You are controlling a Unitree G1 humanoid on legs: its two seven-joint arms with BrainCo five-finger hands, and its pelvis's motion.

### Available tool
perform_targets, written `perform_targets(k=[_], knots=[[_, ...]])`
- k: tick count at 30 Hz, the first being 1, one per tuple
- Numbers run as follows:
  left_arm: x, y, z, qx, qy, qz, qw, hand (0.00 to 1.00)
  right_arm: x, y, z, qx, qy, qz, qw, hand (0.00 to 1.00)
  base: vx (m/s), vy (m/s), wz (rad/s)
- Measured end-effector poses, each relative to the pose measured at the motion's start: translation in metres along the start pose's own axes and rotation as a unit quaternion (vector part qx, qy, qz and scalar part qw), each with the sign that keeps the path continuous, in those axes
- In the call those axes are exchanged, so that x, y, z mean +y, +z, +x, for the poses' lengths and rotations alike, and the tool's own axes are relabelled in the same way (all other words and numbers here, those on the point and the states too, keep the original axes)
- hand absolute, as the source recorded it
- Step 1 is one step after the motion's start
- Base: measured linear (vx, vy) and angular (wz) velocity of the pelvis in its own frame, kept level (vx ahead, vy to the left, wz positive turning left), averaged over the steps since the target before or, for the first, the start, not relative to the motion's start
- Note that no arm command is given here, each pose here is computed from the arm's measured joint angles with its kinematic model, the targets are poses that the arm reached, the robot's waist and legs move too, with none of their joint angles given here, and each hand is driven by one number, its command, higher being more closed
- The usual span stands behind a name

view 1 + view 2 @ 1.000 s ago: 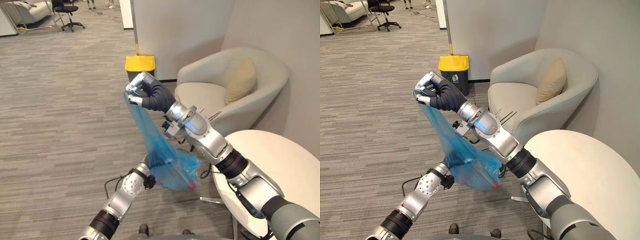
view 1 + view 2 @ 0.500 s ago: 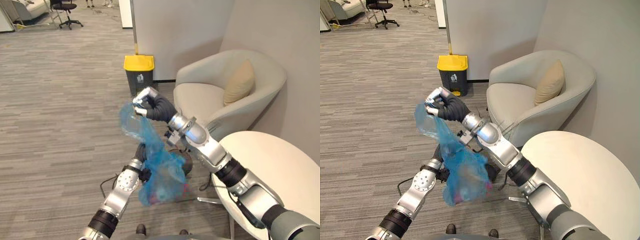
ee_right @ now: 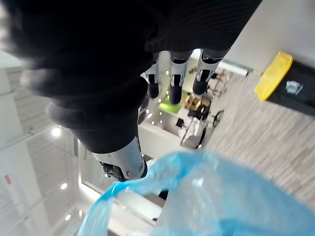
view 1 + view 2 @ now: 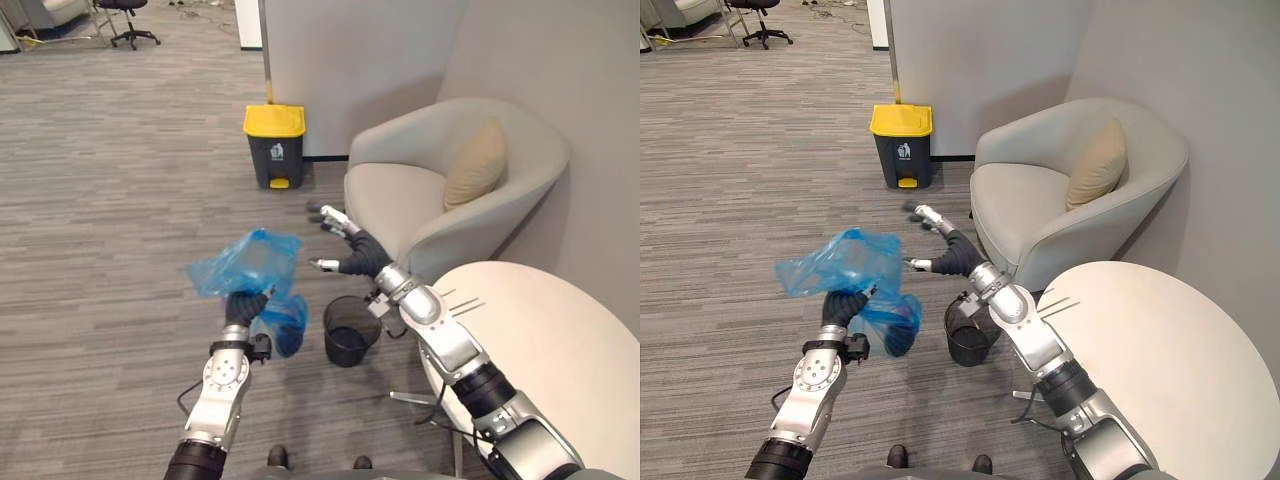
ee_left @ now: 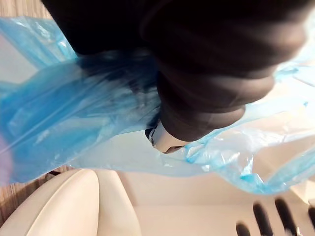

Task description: Gather rubbish on tea table into small bin, then transfer packed bag to large trash can.

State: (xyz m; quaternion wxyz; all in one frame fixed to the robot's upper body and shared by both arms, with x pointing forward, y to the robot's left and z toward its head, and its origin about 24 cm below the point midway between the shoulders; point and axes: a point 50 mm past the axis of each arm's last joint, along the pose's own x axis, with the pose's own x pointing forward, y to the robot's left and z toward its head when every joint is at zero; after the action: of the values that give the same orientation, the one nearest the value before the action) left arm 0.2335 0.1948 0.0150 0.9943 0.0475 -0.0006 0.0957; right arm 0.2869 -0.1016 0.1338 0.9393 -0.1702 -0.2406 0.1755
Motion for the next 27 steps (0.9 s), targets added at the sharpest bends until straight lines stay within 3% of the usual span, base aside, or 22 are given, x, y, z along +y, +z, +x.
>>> perform_targets(k=[2,5,10,15,20,27], knots=[[0.014,-0.009,-0.008,0.022,0.026,0.008,0.999,1.00,-0.019,-0.003,-0.015,0.006,-0.057,-0.013,0.998,0.00,0.00,0.000,0.00],[0.029,-0.020,-0.021,0.046,0.050,0.030,0.997,1.00,-0.028,-0.019,-0.041,0.052,-0.081,-0.019,0.995,0.00,0.00,0.001,0.03],[0.052,-0.042,-0.044,0.103,0.080,0.047,0.990,1.00,-0.021,-0.071,-0.105,0.208,-0.036,-0.001,0.977,0.00,0.00,0.014,0.10],[0.072,-0.077,-0.073,0.193,0.103,0.056,0.974,1.00,0.006,-0.121,-0.172,0.383,-0.003,0.031,0.923,0.00,-0.01,0.021,0.17],[0.071,-0.083,-0.073,0.206,0.104,0.053,0.972,1.00,0.012,-0.133,-0.188,0.427,-0.015,0.005,0.904,0.00,0.00,0.008,0.66],[0.066,-0.088,-0.071,0.215,0.104,0.045,0.970,1.00,-0.013,-0.140,-0.189,0.443,-0.078,-0.039,0.892,0.00,0.11,0.082,0.72]])
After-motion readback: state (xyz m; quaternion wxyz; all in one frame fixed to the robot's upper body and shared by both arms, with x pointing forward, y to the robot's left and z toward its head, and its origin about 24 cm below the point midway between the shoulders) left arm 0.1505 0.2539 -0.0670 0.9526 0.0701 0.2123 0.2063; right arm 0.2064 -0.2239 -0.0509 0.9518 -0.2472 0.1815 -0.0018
